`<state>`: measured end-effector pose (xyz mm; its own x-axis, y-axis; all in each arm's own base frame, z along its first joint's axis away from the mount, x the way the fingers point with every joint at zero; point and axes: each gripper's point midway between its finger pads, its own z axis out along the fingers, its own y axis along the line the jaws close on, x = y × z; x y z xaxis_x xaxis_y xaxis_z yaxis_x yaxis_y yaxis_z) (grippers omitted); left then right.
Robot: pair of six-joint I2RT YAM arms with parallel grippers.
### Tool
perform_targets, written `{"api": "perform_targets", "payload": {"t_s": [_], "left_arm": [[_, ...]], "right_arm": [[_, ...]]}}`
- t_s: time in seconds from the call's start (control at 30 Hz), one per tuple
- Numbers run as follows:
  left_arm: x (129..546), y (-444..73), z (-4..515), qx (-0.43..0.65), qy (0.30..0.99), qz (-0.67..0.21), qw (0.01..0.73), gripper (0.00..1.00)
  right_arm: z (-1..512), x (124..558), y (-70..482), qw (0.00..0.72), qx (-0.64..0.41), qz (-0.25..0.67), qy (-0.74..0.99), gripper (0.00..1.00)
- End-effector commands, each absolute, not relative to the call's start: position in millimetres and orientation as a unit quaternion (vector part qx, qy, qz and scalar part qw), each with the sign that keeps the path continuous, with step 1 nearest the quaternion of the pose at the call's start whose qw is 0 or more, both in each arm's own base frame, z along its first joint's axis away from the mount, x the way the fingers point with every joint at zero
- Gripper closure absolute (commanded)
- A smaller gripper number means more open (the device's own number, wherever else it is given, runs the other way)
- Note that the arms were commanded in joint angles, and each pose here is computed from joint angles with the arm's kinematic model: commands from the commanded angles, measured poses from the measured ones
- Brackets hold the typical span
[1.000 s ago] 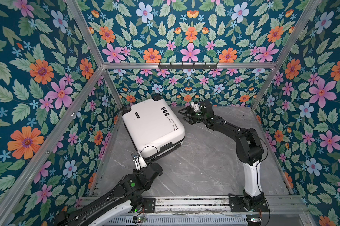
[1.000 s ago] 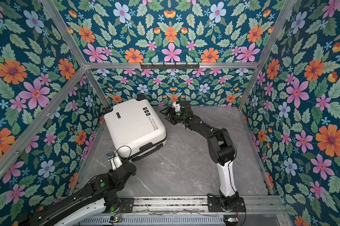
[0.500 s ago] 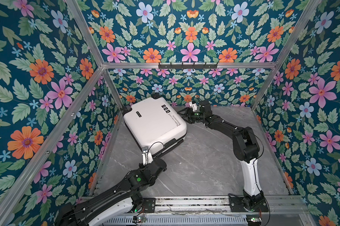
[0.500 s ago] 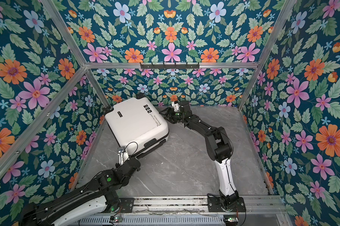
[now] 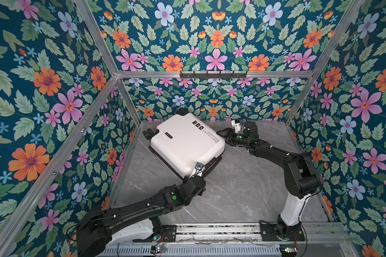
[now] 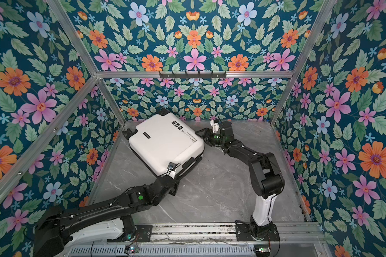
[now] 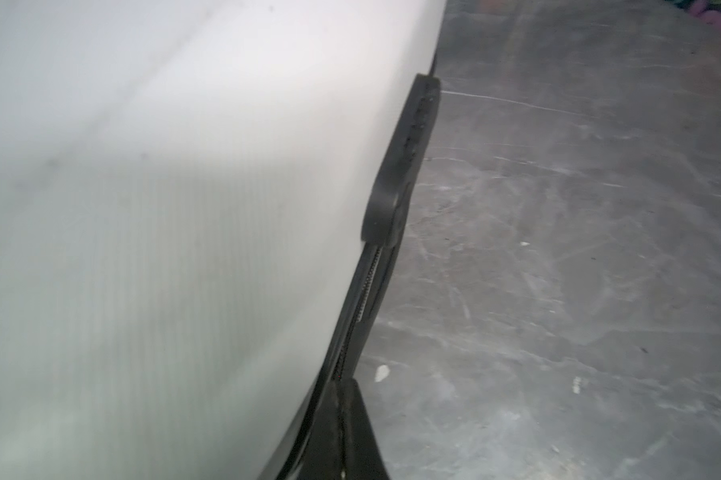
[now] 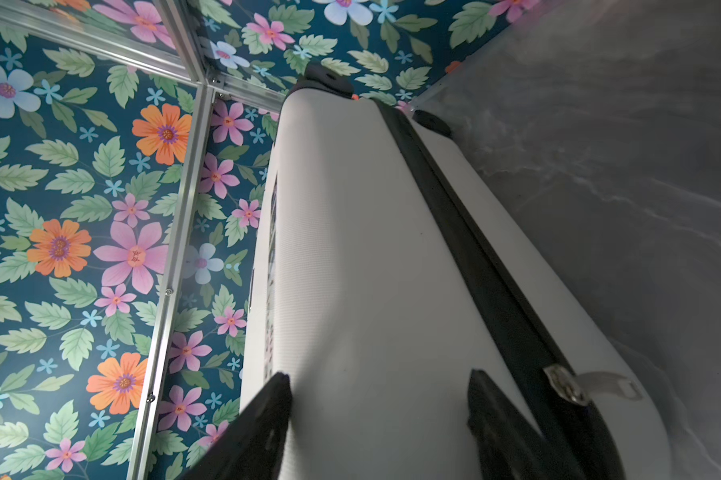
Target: Pack the luggage
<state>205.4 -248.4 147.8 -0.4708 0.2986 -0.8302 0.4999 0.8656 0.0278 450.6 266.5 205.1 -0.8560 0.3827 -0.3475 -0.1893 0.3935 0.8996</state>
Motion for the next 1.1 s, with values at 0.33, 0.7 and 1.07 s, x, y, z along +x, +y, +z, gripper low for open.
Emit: {"api": "perform_targets", "payload": {"t_s": [0.33,0.7,1.07], "left_arm": [[169.5,-216.2,162.1,0.054,0.833,-0.147,0.531,1.0],[193.8,-94.6,140.9,-0.136,0.843,-0.027,0.52,1.0],[210.1,-116.6,133.4,-0.11,0.855,-0.046,0.504,1.0]], "right_arm": [[201.6,358.8,215.8,0.25,0.048,0.509,0.822,0.3],[206.1,289.7,228.9,0.29,-0.035,0.429,0.855,0.23],[245.3,326.4,282.7,0.3,-0.121,0.301,0.897,0.19]]}}
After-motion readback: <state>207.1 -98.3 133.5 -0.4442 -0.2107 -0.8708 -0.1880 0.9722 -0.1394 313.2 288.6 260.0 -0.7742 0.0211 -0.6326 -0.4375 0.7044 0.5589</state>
